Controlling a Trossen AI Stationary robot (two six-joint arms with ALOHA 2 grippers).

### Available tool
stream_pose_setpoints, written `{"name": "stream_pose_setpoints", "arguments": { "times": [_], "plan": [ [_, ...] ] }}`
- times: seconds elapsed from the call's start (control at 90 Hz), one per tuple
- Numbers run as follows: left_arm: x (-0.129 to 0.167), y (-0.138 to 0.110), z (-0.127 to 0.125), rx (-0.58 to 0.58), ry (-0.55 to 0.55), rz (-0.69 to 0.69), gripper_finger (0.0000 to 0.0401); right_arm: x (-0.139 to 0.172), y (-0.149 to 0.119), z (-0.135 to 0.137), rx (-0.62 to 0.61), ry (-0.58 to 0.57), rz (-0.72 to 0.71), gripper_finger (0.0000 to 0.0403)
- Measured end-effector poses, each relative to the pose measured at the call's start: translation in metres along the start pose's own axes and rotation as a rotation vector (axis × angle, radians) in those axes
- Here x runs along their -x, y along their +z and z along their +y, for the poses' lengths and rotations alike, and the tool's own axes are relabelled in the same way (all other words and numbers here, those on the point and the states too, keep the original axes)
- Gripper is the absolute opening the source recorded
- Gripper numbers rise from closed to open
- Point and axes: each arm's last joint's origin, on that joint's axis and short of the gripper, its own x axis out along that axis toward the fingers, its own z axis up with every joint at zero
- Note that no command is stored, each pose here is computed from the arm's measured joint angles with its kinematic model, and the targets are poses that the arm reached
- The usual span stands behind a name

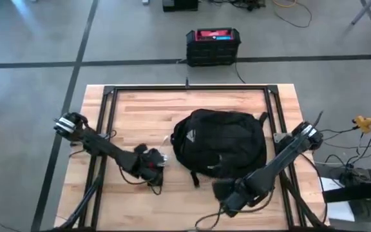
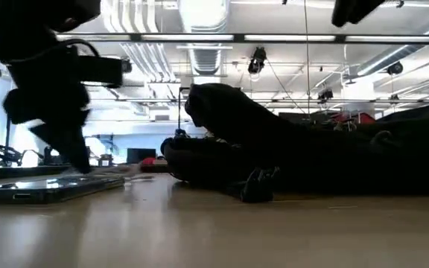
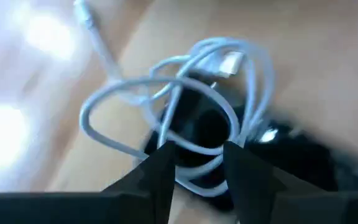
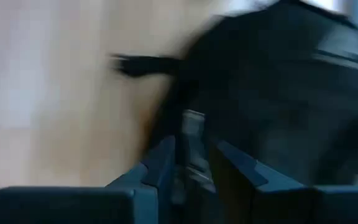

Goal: Unpack backpack
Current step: Remove the black phone from the black backpack, then remove the yellow green zip bag from the black backpack

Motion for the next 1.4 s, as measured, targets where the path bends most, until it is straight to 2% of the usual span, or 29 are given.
{"name": "stream_pose_setpoints", "arguments": {
  "times": [0.067, 0.111, 0.211, 0.344, 0.433, 0.589, 0.722, 0.844, 1.0, 1.156, 1.267, 1.4],
  "plan": [
    [0.013, -0.001, 0.004, 0.0, 0.032, 0.017, 0.0119, 0.004, -0.002, -0.007, -0.04, -0.063, -0.03, 0.0092],
    [0.022, 0.002, 0.004, 0.001, 0.025, -0.019, 0.0119, 0.003, -0.002, -0.009, -0.051, -0.087, -0.051, 0.0097],
    [0.038, 0.015, 0.0, -0.019, -0.011, -0.195, 0.0119, -0.002, 0.002, -0.01, -0.06, -0.109, -0.092, 0.0109],
    [0.051, 0.039, -0.007, -0.114, -0.063, -0.435, 0.0119, -0.011, 0.003, -0.01, -0.045, -0.113, -0.097, 0.0132],
    [0.045, 0.054, -0.002, -0.149, -0.039, -0.467, 0.0119, -0.012, 0.002, -0.008, -0.055, -0.111, -0.094, 0.0149],
    [0.018, 0.078, 0.014, -0.21, 0.027, -0.396, 0.0119, -0.006, -0.001, -0.002, -0.072, -0.095, -0.107, 0.0176],
    [0.0, 0.104, 0.014, -0.293, -0.059, -0.444, 0.0119, -0.005, -0.004, 0.003, -0.089, -0.086, -0.108, 0.0189],
    [-0.001, 0.127, 0.002, -0.375, -0.152, -0.595, 0.0119, -0.009, -0.007, 0.005, -0.101, -0.097, -0.102, 0.0195],
    [0.01, 0.155, -0.014, -0.433, -0.171, -0.761, 0.0119, 0.005, -0.005, -0.001, -0.156, -0.12, -0.17, 0.0203],
    [0.006, 0.181, -0.035, -0.472, -0.226, -0.812, 0.0119, 0.03, -0.005, -0.021, -0.182, -0.223, -0.294, 0.0206],
    [-0.009, 0.198, -0.058, -0.493, -0.255, -0.826, 0.0119, 0.029, -0.002, -0.039, -0.182, -0.199, -0.264, 0.0204],
    [-0.03, 0.215, -0.083, -0.513, -0.262, -0.827, 0.0119, 0.026, -0.003, -0.056, -0.121, -0.152, -0.195, 0.0202]
  ]
}}
